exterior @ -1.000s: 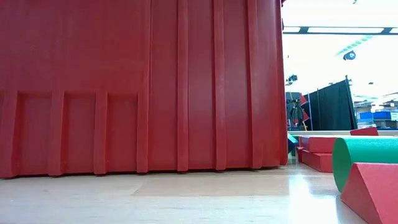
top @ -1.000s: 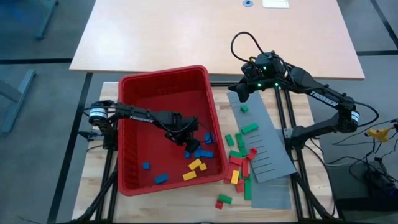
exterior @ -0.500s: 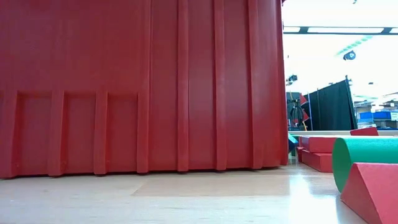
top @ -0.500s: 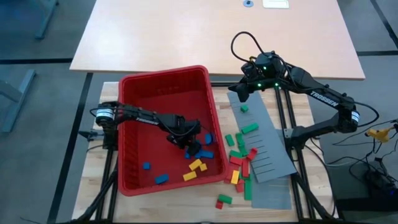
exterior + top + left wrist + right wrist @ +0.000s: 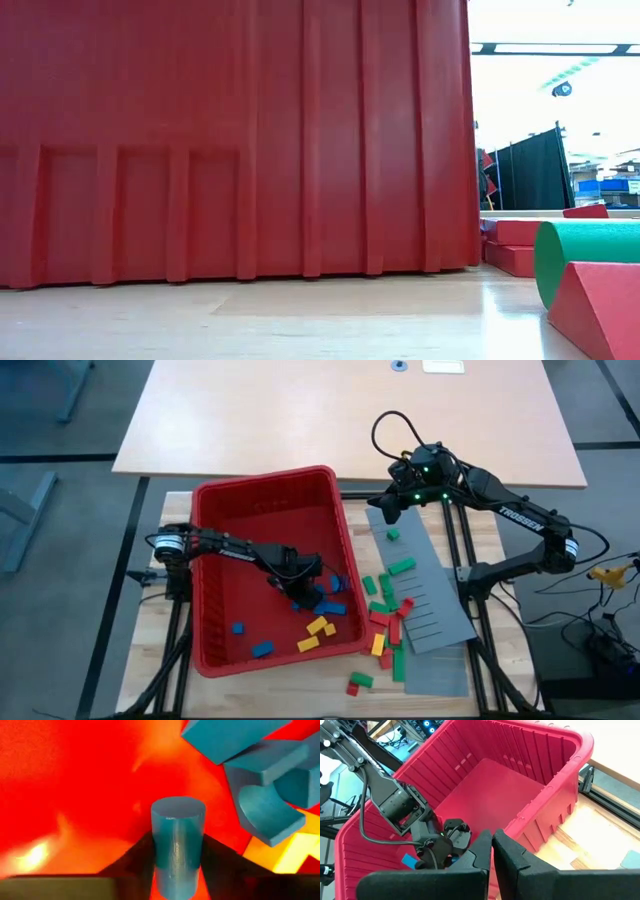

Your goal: Sort blocks

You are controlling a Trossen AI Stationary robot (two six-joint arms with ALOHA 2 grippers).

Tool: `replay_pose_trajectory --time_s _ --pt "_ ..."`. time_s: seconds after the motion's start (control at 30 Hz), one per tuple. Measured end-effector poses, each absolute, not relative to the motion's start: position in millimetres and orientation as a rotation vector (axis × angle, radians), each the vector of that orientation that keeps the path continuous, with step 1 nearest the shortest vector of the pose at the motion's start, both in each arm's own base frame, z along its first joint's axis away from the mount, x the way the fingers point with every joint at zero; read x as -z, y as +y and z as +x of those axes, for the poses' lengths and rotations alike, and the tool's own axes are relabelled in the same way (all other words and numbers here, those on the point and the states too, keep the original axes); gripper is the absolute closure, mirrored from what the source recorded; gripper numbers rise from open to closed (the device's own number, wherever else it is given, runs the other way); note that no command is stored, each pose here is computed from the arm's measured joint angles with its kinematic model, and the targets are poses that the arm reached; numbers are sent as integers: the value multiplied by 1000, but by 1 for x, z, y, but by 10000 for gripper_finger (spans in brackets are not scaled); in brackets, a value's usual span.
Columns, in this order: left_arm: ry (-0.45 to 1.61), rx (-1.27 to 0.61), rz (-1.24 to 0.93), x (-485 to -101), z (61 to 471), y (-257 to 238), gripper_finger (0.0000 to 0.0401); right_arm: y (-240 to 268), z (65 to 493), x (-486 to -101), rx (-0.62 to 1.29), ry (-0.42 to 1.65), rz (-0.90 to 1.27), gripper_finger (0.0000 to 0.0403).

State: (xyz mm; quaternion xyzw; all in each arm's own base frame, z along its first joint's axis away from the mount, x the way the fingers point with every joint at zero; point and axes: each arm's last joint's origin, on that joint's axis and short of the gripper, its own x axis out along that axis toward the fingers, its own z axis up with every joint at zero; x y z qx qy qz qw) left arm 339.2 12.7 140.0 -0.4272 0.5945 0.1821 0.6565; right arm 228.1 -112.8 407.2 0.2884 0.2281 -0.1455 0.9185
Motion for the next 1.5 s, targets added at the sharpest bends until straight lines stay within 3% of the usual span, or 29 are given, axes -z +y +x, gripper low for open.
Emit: replay_pose_trajectory --time_s 0.07,0.47,0.7,1.1,1.33,1.5 --pt "1340 -396 -958 -141 340 13 303 -113 228 -407 299 469 592 403" --pt "1288 -377 -904 -159 335 14 302 -113 228 -407 301 469 590 403" --pt "1078 -332 -857 -222 331 16 302 -113 228 -408 300 467 580 403" --pt "625 -154 -598 -346 348 21 302 -113 228 -408 314 462 574 403" --pt "582 -74 -509 -362 384 22 302 -114 228 -408 321 462 572 403" --pt "626 1 -505 -347 413 22 302 -114 228 -408 321 462 572 403"
